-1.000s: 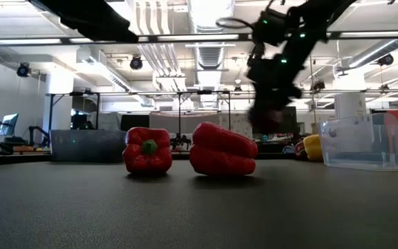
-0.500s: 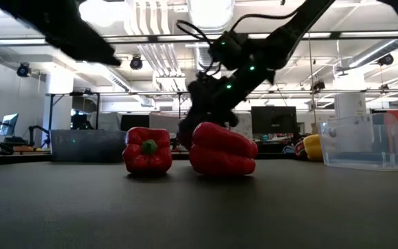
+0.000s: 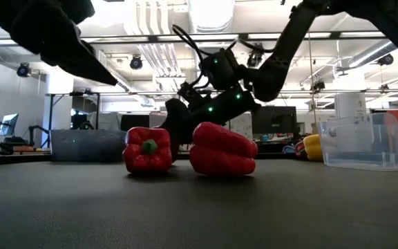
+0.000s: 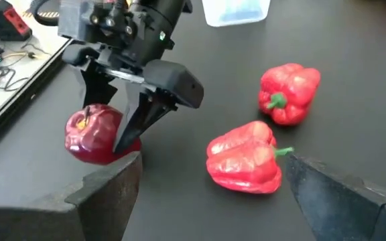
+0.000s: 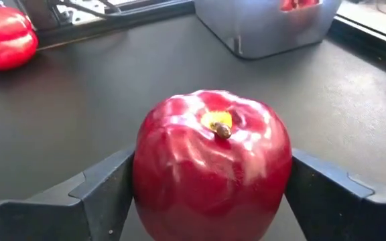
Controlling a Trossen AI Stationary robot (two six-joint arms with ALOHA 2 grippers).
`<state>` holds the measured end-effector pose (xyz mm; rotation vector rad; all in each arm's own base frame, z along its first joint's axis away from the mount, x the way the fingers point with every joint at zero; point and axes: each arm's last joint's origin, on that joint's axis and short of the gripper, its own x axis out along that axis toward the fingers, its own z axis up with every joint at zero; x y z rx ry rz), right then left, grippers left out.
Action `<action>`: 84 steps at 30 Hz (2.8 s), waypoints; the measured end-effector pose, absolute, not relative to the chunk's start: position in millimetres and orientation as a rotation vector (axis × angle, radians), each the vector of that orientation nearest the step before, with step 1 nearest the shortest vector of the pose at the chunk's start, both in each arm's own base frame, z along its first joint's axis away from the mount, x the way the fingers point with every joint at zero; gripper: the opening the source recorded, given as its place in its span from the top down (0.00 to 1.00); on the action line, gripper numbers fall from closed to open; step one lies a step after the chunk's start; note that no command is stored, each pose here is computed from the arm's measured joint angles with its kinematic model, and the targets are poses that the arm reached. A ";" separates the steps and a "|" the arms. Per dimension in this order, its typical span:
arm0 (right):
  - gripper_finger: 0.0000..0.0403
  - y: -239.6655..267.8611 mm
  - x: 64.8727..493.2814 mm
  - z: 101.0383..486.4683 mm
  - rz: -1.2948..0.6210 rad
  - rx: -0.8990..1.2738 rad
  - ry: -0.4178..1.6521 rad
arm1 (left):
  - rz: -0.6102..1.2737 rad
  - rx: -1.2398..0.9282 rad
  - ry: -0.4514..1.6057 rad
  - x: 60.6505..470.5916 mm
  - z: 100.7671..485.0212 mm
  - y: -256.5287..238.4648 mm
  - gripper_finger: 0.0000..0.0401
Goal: Sort produce into baskets
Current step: Put the red apple into the top black bin
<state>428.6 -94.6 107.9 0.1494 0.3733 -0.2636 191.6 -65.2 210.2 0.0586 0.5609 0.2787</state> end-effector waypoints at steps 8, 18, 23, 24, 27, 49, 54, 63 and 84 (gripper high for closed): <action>0.07 -87.4 427.7 105.9 -0.241 0.123 0.418 | 0.466 0.119 0.453 203.2 218.5 -62.3 0.13; 0.07 -79.9 403.9 149.6 -0.197 0.009 0.653 | 0.456 0.103 0.405 211.5 238.3 -63.0 0.13; 0.07 -69.4 376.6 177.5 -0.285 0.026 0.824 | 0.505 0.073 0.420 215.2 238.7 -49.7 0.13; 0.07 -63.6 371.2 184.0 -0.296 0.016 0.829 | 0.511 0.054 0.428 216.5 237.5 -44.0 0.13; 0.07 -39.1 356.2 198.9 -0.291 -0.005 0.796 | 0.525 0.001 0.465 221.5 229.9 -26.3 0.13; 0.07 98.9 301.1 180.3 -0.270 -0.035 0.474 | 0.612 -0.067 0.619 271.2 161.0 28.0 0.13; 0.07 96.1 301.5 179.3 -0.279 -0.042 0.483 | 0.646 -0.062 0.604 277.9 151.4 36.5 0.13; 0.07 96.1 301.4 178.9 -0.278 -0.046 0.487 | 0.667 -0.070 0.591 289.7 127.4 48.2 0.13; 0.07 95.5 299.6 176.1 -0.279 -0.064 0.520 | 0.931 0.050 0.683 251.8 196.3 76.5 0.28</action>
